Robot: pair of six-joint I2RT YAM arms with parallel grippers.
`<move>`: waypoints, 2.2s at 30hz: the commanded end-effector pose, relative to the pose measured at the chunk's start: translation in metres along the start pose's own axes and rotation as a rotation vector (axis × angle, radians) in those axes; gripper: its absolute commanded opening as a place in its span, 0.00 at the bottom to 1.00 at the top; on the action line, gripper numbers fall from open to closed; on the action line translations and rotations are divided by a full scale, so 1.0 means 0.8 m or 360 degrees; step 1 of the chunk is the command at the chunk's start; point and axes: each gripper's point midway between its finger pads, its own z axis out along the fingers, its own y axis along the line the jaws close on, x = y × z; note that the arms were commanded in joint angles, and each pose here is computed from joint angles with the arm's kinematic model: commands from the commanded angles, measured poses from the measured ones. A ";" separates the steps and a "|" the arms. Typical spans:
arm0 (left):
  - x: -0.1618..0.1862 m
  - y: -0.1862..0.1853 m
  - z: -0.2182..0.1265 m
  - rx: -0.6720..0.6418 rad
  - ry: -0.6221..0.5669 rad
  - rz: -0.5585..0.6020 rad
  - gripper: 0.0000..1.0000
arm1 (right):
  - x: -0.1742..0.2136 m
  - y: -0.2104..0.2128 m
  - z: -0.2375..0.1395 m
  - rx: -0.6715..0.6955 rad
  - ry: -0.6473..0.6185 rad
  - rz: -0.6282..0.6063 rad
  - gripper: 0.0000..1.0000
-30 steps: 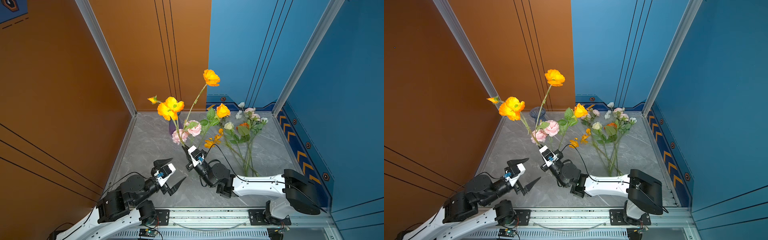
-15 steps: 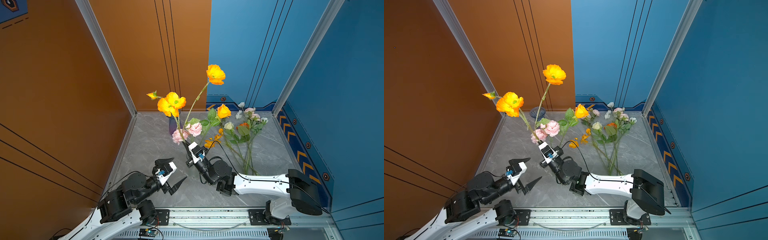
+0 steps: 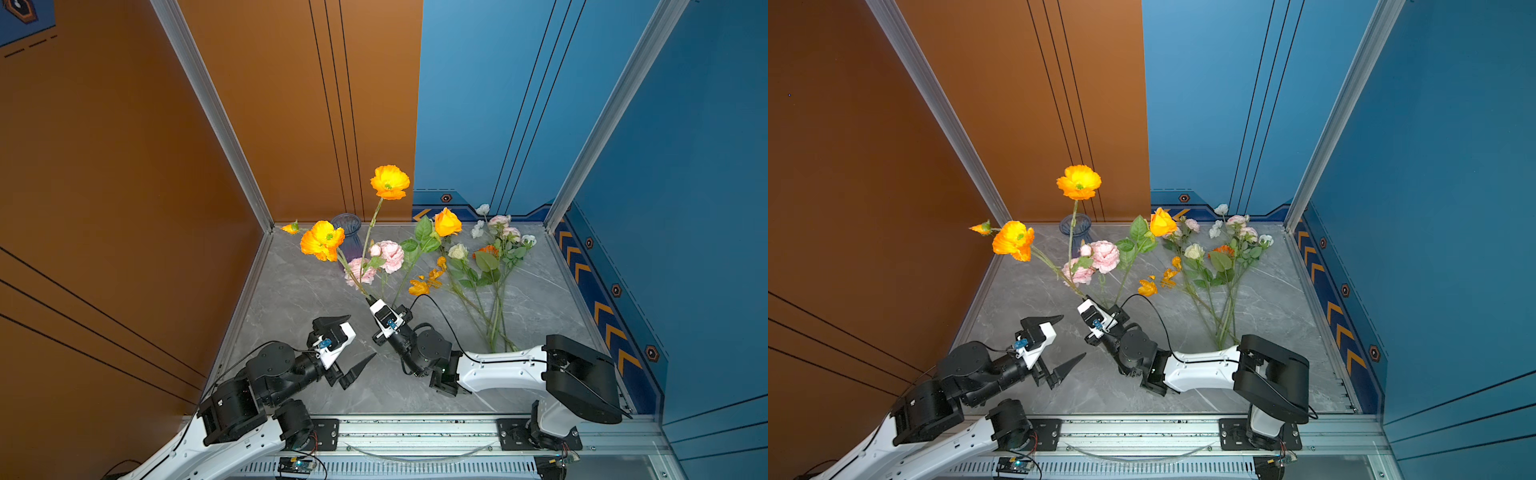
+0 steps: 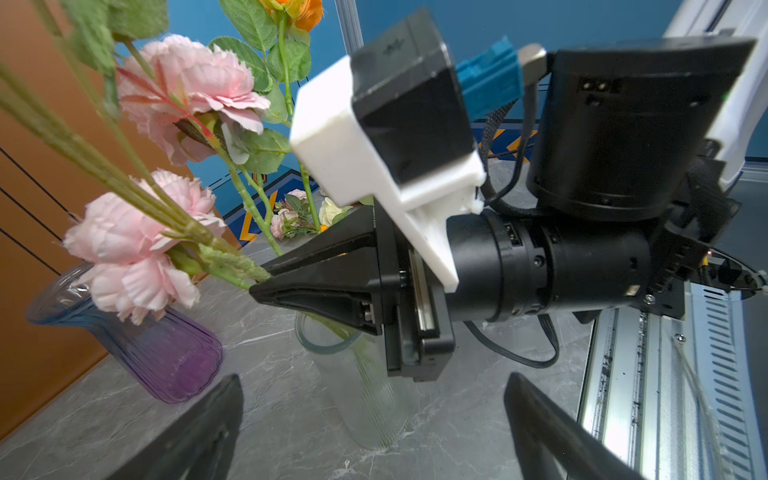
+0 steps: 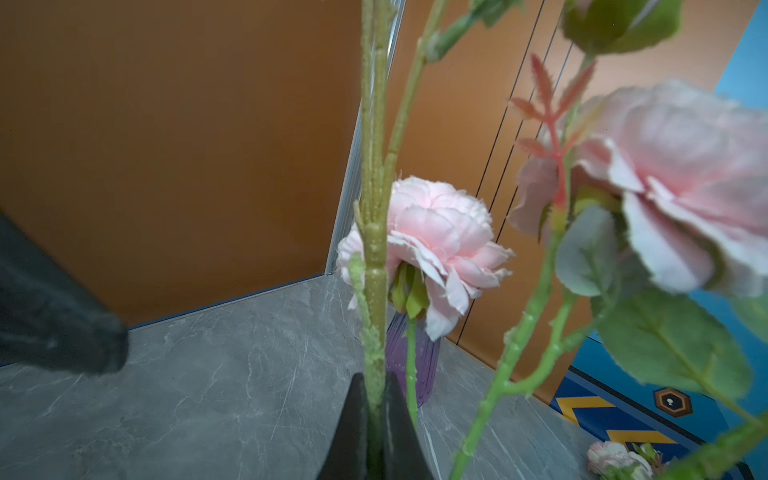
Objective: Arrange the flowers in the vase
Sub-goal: 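Lower the orange poppy stems into the clear glass vase, then open the right gripper and draw it back from the vase, then move the right gripper over to the pile of loose flowers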
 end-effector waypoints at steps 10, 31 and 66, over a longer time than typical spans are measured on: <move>0.001 -0.006 0.007 0.0050 -0.0012 -0.0038 0.98 | 0.025 -0.015 -0.017 0.0124 0.0010 0.0006 0.09; 0.001 -0.004 0.011 0.0057 -0.0004 -0.0057 0.98 | 0.016 -0.007 -0.031 0.0143 0.0021 -0.0047 0.28; 0.001 -0.008 -0.012 0.0094 0.0027 -0.0205 0.98 | 0.005 -0.039 -0.034 -0.0101 0.0794 0.0073 0.86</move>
